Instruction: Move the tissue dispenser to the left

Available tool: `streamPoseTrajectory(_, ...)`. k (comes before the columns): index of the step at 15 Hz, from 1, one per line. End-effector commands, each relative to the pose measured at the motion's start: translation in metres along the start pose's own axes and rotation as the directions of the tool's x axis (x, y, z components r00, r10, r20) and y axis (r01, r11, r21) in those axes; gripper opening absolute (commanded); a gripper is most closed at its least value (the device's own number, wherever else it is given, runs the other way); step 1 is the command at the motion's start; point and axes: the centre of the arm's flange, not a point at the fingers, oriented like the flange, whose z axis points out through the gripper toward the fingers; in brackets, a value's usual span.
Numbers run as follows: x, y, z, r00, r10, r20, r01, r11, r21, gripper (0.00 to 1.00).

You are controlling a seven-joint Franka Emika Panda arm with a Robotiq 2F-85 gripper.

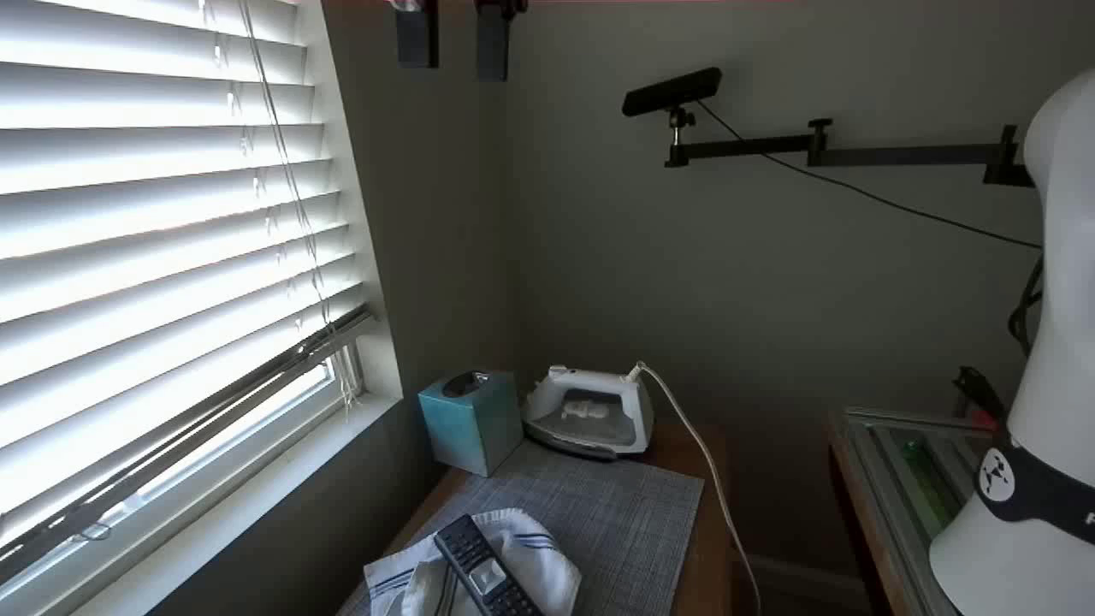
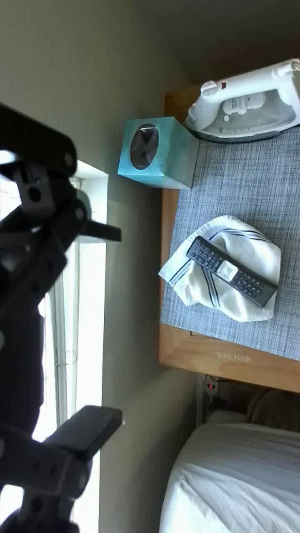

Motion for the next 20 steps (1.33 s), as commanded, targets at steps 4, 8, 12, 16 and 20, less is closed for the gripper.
streamPoseTrajectory(4,0.000,0.000,0.000,1.000,0.000,0.000,0.000,1.000,0.000,1.00)
streamPoseTrajectory(8,0.004,0.014,0.003,1.000,-0.013,-0.028,0.014,1.000,0.009,1.00)
streamPoseTrajectory(12,0.006,0.075,-0.001,0.979,-0.191,-0.067,0.194,0.980,0.043,1.00)
streamPoseTrajectory(16,0.018,0.158,0.012,0.996,-0.045,-0.074,0.048,0.998,0.045,1.00)
streamPoseTrajectory(20,0.021,0.229,0.053,0.987,0.151,-0.046,-0.152,0.988,-0.001,1.00)
